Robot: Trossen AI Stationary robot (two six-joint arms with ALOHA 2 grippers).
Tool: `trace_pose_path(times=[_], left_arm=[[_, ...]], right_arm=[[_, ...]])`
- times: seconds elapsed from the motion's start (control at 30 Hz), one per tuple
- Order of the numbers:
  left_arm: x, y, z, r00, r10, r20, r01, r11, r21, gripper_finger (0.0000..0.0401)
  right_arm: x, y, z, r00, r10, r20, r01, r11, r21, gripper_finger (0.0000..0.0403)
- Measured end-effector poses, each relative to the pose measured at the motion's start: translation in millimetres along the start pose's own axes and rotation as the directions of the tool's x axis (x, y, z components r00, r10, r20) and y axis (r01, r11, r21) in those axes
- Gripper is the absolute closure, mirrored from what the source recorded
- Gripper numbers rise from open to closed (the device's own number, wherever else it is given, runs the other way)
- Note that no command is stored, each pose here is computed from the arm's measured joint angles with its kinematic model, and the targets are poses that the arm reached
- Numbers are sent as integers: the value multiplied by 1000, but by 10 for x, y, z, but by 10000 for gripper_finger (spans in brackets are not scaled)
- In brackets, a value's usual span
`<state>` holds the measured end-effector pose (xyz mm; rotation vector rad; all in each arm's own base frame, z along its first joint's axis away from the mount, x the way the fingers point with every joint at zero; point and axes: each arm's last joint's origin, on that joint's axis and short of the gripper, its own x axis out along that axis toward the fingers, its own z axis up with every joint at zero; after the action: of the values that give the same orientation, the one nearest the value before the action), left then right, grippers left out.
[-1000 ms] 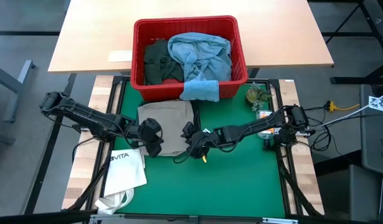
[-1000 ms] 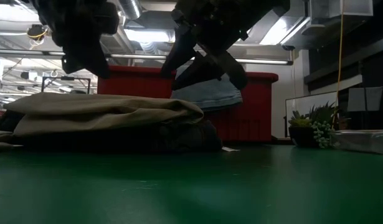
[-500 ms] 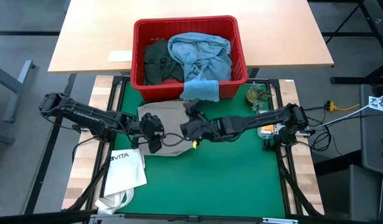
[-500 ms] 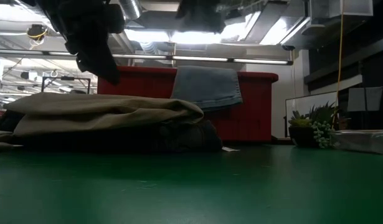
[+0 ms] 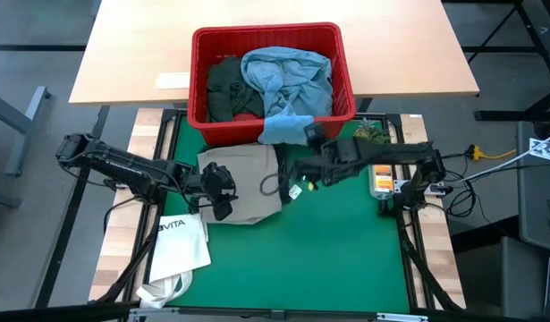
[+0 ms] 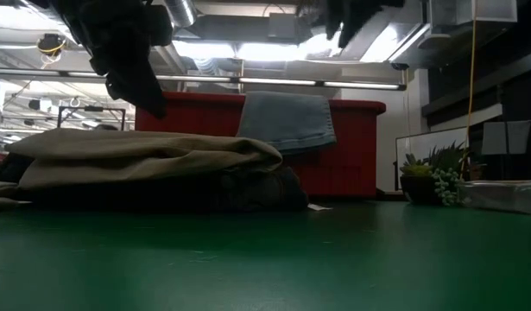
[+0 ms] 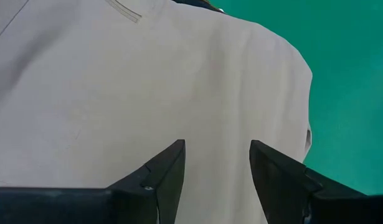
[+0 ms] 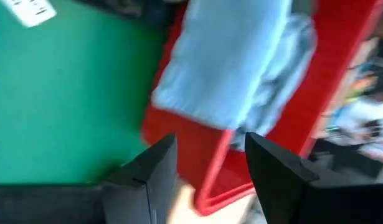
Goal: Fold Laundry from Bin
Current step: Fold the light blue pants
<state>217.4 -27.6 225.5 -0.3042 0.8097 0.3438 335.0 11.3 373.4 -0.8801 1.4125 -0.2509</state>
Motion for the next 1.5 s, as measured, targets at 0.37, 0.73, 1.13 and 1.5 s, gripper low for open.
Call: trace_pose_path(times=[0.37, 0.73, 1.13, 1.5], left_arm=[[0, 0, 0, 1000, 0, 0, 0, 1000, 0, 233], [0, 0, 0, 1000, 0, 0, 0, 1000, 1, 234], [0, 0, 0, 1000, 0, 0, 0, 1000, 2, 234], [0, 10, 5, 999, 35, 21, -35, 999, 2, 234]], right_arm=[[814, -93, -546, 874, 485, 44, -480, 843, 243, 212], [1587, -131, -702, 894, 424, 147, -432, 721, 541, 212], [1619, -295, -545, 919, 248, 307, -388, 714, 582, 212], [1615, -313, -523, 909, 238, 341, -402, 713, 574, 246]])
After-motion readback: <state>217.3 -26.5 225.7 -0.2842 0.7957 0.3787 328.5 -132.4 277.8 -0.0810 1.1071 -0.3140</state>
